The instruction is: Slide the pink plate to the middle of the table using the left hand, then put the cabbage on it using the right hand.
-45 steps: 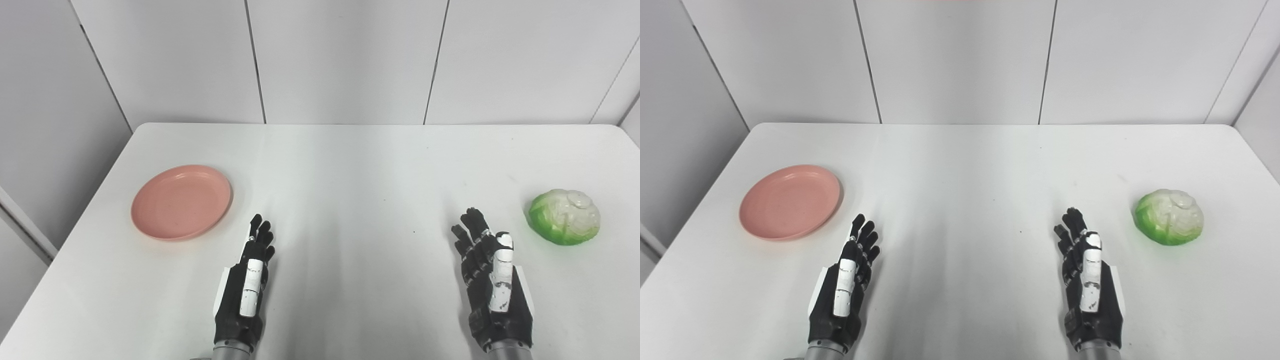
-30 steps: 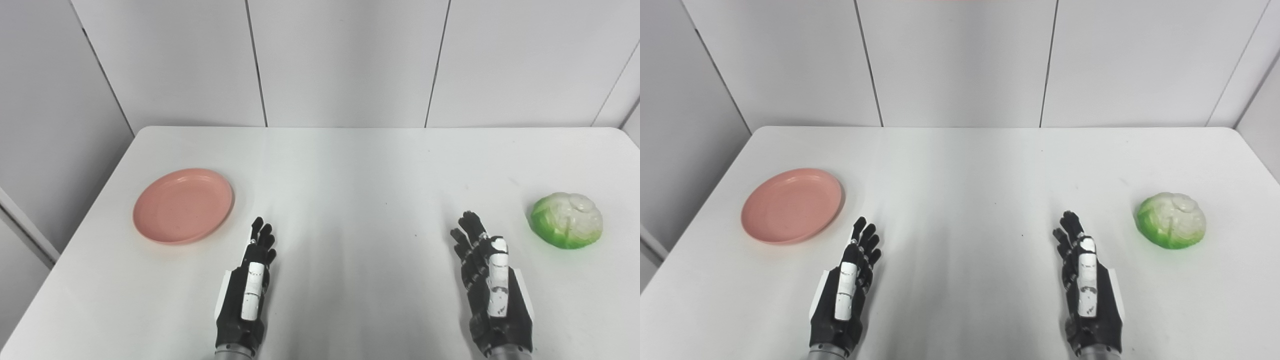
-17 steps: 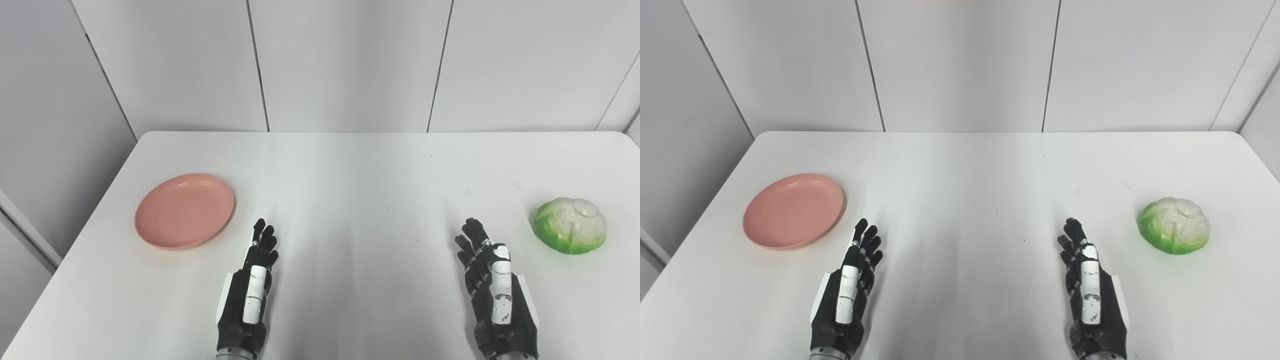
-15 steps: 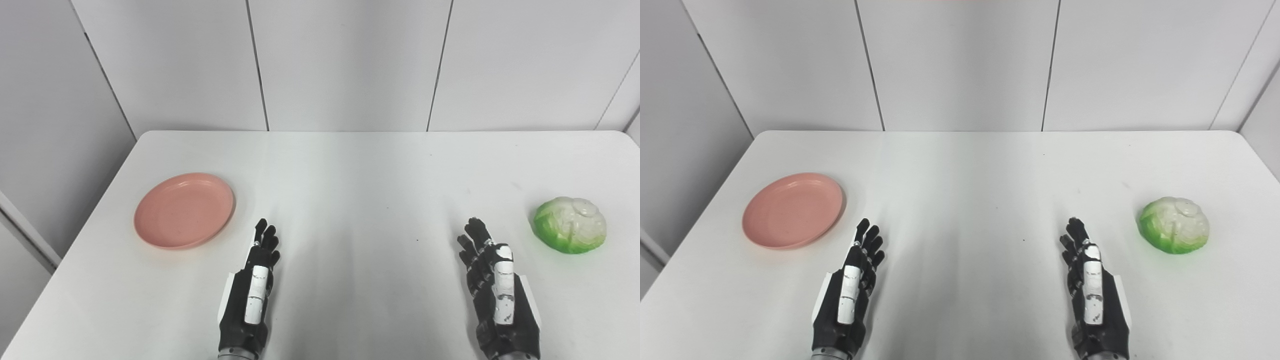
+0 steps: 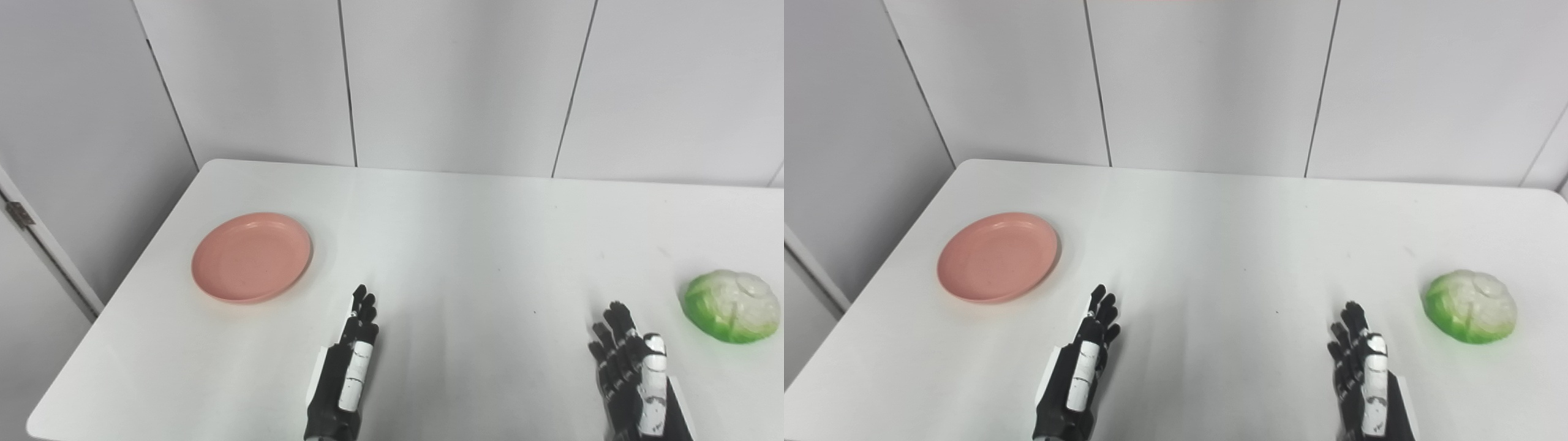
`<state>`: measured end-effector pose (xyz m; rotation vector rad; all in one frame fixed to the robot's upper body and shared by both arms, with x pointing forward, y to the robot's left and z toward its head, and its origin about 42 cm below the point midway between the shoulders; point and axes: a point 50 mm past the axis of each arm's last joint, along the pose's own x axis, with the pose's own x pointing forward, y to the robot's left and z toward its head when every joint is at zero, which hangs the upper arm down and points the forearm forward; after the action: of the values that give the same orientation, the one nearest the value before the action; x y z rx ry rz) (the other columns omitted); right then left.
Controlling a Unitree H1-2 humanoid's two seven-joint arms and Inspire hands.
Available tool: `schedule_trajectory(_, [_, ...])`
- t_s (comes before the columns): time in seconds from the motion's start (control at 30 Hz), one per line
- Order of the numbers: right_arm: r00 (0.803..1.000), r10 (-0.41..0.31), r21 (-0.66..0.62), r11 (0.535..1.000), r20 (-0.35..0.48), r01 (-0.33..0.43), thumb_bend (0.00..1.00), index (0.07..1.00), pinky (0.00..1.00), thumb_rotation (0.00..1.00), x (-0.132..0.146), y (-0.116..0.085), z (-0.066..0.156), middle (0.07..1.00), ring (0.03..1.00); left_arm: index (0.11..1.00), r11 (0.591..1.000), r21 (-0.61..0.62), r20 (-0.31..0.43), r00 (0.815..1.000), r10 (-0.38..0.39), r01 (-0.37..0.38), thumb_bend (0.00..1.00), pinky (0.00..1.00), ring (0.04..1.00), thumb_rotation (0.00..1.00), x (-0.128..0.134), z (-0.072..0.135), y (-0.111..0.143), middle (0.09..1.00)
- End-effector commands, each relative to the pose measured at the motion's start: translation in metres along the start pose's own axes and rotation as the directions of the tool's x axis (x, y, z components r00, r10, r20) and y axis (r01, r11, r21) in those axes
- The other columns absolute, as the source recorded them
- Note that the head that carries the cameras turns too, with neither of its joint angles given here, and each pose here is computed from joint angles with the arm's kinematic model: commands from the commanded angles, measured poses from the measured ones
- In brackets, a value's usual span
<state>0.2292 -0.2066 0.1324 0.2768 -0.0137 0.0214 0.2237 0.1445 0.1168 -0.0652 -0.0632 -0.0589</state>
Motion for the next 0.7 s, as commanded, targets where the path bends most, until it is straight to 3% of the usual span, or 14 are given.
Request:
schedule_trajectory(0.0, [0.998,-0.033,-0.039,0.999,-0.050,0.031,0.75,0.973,1.00,1.00,-0.046,-0.023,-0.016,1.000,0.998,1.000,1.000,0.027,0.035,0.999,0.001,-0.002,0.81,1.00,0.999,0.96,-0.011,-0.003,0.003,0.997])
schedule_trajectory(0.5, [0.998,-0.035,-0.037,0.999,-0.052,0.034,0.78,0.973,1.00,1.00,-0.037,-0.018,-0.034,1.000,0.992,1.000,1.000,0.016,0.045,0.999,-0.001,0.000,0.77,1.00,1.000,0.96,-0.009,-0.021,0.013,1.000])
schedule_trajectory(0.67, [0.998,-0.050,-0.035,0.998,-0.048,0.048,0.78,0.960,1.00,1.00,-0.033,-0.018,-0.037,0.995,0.989,1.000,1.000,-0.010,0.099,0.995,0.018,-0.018,0.79,1.00,1.000,0.95,0.000,-0.015,0.014,1.000])
